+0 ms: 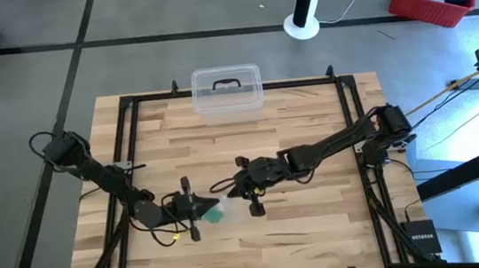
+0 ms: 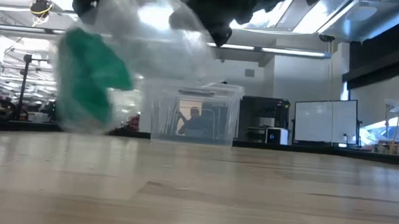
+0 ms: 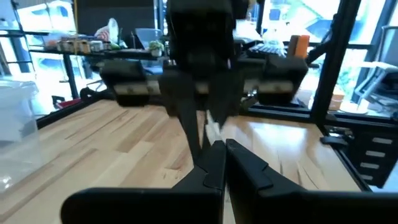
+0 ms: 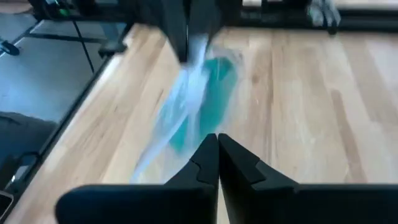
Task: Roll bandage
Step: Close the transparent zip bag
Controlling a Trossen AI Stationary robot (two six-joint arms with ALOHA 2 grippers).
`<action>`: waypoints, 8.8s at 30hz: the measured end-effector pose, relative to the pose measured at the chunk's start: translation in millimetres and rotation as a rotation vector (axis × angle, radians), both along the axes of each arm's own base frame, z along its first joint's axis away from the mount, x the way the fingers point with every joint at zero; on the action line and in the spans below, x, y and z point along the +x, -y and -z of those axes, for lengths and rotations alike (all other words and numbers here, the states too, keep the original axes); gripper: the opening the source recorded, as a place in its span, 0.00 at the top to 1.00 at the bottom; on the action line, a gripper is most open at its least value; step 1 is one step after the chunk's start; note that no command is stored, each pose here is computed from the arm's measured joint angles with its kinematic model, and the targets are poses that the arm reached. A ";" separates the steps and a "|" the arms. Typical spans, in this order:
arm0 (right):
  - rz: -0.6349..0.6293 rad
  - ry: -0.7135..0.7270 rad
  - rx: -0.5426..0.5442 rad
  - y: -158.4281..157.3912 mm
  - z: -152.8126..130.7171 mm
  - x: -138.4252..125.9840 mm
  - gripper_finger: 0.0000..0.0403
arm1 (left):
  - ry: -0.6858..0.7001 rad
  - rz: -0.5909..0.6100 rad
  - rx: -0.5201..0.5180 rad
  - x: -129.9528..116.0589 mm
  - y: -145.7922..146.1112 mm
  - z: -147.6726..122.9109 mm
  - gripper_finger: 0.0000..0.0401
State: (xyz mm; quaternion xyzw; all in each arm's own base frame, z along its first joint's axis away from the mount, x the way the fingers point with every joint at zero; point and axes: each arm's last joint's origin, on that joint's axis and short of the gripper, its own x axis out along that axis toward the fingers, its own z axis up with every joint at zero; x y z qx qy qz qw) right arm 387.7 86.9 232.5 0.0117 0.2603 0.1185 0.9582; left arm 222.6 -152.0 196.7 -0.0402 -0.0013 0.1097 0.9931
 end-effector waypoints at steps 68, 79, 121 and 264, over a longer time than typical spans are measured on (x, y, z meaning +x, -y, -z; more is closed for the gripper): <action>0.077 0.017 0.083 -0.7 7.3 8.3 0.98 | 0.016 0.015 -0.138 -6.4 -10.8 -16.8 0.72; 0.058 0.023 0.073 -1.0 7.1 8.4 0.98 | -0.020 -0.007 -0.311 10.1 -27.6 -1.3 0.64; 0.164 0.045 0.112 11.4 -19.8 -3.3 0.74 | -0.022 -0.017 -0.065 10.8 -28.9 -7.9 1.00; 0.209 -0.392 0.002 0.4 21.4 -31.5 0.91 | -0.163 -0.316 0.169 23.1 -23.4 -17.4 1.00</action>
